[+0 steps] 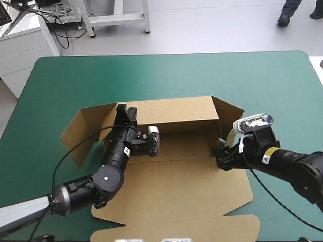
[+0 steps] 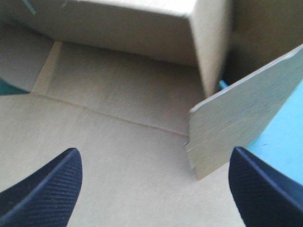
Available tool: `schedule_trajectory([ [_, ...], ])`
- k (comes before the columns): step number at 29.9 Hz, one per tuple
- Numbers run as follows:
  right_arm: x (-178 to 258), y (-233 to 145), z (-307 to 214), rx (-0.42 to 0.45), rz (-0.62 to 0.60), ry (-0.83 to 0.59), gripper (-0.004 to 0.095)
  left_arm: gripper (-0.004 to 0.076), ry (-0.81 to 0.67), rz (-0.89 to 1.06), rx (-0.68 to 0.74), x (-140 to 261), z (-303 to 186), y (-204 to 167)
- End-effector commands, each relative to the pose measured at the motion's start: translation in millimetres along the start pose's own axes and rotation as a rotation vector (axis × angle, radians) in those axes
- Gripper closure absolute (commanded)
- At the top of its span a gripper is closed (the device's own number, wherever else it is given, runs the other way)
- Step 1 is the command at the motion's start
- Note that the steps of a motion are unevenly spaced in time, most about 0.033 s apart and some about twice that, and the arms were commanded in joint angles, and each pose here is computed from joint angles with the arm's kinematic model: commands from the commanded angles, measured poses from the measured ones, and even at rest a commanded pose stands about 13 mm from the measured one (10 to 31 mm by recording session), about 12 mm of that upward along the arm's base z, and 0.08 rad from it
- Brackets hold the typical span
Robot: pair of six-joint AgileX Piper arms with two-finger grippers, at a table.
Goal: Fold the box
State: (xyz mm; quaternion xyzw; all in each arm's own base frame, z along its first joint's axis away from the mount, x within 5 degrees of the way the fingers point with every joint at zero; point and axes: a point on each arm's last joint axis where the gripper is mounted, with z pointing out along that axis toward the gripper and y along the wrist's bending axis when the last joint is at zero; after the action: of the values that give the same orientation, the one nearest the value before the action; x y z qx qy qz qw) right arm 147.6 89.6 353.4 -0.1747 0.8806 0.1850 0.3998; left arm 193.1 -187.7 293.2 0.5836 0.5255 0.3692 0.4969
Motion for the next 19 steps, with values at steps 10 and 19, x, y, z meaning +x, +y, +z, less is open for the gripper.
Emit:
schedule_trajectory([
  [10,-108.8,-13.3,-60.6,0.367,-0.028,-0.248,0.0150,0.0734,-0.009,-0.014,-0.093,-0.1,-7.4,21.1],
  [19,-170.8,-21.7,-29.2,0.511,-0.077,-0.162,0.0150,0.0734,-0.009,-0.014,-0.093,-0.1,-7.4,21.1],
])
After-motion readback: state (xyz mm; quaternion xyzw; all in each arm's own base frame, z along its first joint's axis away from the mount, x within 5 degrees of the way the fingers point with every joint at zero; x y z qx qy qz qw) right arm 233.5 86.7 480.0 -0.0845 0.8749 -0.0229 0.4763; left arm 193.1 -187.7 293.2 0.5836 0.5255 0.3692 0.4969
